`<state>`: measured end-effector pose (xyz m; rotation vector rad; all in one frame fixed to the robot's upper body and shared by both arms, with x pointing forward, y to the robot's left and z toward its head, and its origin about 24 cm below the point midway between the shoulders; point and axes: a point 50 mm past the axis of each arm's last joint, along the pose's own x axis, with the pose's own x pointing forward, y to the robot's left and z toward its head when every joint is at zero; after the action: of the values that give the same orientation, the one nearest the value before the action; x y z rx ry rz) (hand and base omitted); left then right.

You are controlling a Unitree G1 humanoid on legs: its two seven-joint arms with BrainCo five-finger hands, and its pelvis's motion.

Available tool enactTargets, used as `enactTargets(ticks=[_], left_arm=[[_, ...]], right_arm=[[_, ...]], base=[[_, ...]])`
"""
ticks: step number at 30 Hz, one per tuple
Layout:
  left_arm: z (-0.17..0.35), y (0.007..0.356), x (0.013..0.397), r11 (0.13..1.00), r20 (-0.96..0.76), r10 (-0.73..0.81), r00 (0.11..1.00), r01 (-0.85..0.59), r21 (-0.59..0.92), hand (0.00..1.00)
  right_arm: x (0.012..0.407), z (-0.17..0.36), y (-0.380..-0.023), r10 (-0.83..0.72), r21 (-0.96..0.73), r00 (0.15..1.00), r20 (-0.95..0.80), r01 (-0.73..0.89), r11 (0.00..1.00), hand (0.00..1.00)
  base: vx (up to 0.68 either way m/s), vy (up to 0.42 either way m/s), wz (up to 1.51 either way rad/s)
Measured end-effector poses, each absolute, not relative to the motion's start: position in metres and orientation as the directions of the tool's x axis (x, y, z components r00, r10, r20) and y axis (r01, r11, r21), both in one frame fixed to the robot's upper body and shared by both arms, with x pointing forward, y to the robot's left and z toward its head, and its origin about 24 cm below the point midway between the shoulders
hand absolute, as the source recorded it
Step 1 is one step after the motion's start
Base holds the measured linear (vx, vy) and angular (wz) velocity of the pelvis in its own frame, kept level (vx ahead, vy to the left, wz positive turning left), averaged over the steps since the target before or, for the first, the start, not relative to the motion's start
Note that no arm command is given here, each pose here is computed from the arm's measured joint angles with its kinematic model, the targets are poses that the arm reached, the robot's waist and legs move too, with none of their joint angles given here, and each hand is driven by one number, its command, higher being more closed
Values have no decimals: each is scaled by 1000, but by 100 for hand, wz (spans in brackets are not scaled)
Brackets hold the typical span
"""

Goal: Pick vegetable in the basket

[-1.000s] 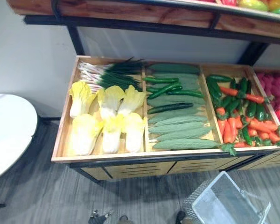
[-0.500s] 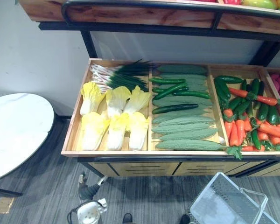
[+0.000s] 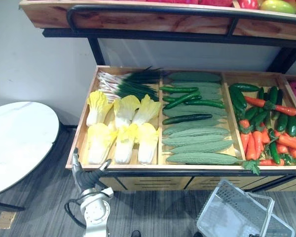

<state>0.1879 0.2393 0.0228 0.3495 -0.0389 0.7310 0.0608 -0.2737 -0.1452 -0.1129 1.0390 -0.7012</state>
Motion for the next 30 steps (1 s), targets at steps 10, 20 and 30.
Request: enactTargets(ticks=[10, 20, 30], left_arm=[[36, 276, 210, 542, 218, 745, 631, -763, 353, 0], [34, 299, 221, 478, 167, 797, 580, -775, 413, 0], [47, 318, 252, 497, 158, 762, 628, -723, 480, 0]], right_arm=[[74, -144, -271, -565, -402, 350, -747, 439, 804, 100], [91, -138, -279, -570, -423, 390, -723, 404, 812, 100], [119, -126, -291, -575, -437, 461, -676, 378, 816, 100]], base=[[-32, 3, -10], [1, 1, -1], [1, 2, -1]])
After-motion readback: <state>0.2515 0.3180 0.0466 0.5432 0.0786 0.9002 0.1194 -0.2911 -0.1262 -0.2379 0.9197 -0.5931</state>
